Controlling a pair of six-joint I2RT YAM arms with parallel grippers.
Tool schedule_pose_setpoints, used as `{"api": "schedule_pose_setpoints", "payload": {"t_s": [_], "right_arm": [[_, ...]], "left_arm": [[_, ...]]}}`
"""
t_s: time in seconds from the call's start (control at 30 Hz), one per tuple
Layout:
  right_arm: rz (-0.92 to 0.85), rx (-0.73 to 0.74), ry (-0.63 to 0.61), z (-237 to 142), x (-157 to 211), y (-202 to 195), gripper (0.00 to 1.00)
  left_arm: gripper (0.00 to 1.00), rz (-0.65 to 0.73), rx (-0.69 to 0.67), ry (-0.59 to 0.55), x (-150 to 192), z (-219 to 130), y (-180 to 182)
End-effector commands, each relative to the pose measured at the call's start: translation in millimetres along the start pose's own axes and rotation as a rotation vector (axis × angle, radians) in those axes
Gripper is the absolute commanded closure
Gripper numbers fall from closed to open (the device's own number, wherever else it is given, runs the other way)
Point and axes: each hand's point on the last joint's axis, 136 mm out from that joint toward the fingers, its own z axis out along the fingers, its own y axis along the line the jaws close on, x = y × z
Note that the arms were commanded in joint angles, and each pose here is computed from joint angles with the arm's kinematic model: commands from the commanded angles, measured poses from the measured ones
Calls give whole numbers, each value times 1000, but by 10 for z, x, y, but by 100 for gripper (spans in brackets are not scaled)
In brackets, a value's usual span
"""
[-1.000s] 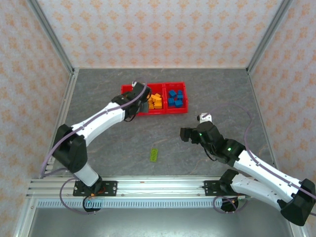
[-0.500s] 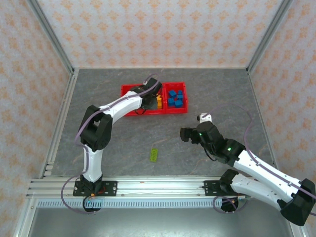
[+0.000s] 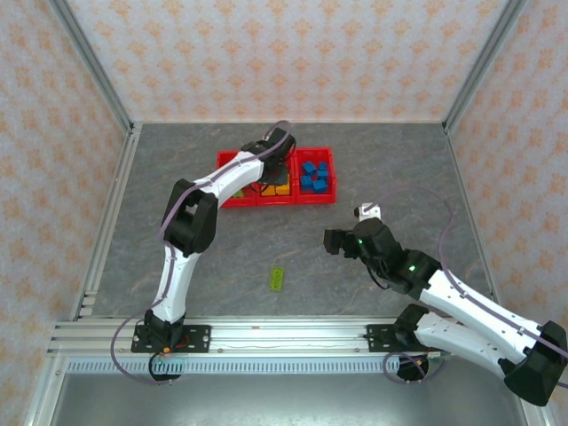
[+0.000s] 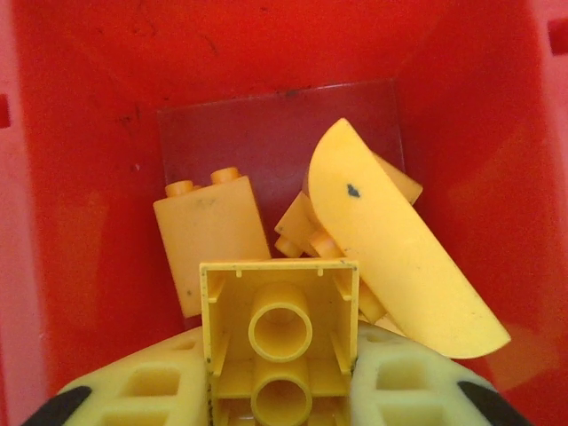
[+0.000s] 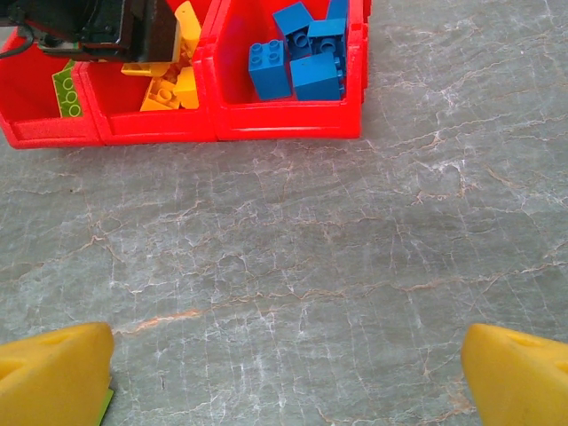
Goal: Sort the legos into containers by color
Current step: Place the lego in the container, then pick up the lego from the middle-left of the table.
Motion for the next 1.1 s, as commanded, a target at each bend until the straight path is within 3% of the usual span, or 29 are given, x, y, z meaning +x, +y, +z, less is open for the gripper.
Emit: {"api": "schedule_pose_setpoints", "payload": {"t_s": [0.0, 0.1, 0.23, 0.37, 0.57, 0.8, 0.93, 1.07], "right_arm": [[0, 29, -9, -11, -1, -54, 0], [1, 30, -7, -7, 1, -54, 0], [-2, 33, -4, 5, 7, -54, 0], [-1, 34, -1, 17, 12, -52, 0], [-3, 39, 6, 34, 24, -58, 0], [0, 41, 4, 31, 21, -66, 0], [0, 42, -1, 20, 10, -67, 0], [5, 50, -7, 13, 0, -84, 0]], "left_arm": [[60, -11, -32, -30, -157, -113, 97], [39, -28, 10, -117, -356, -377, 55], [24, -64, 81, -257, -546, -861, 61], [20, -94, 142, -380, -645, -1414, 111], [21, -74, 187, -479, -572, -1989, 142], [16, -38, 180, -471, -50, -2174, 213], [1, -102, 140, -397, 461, -1996, 429], [1, -159, 158, -307, 1042, -1770, 527]]}}
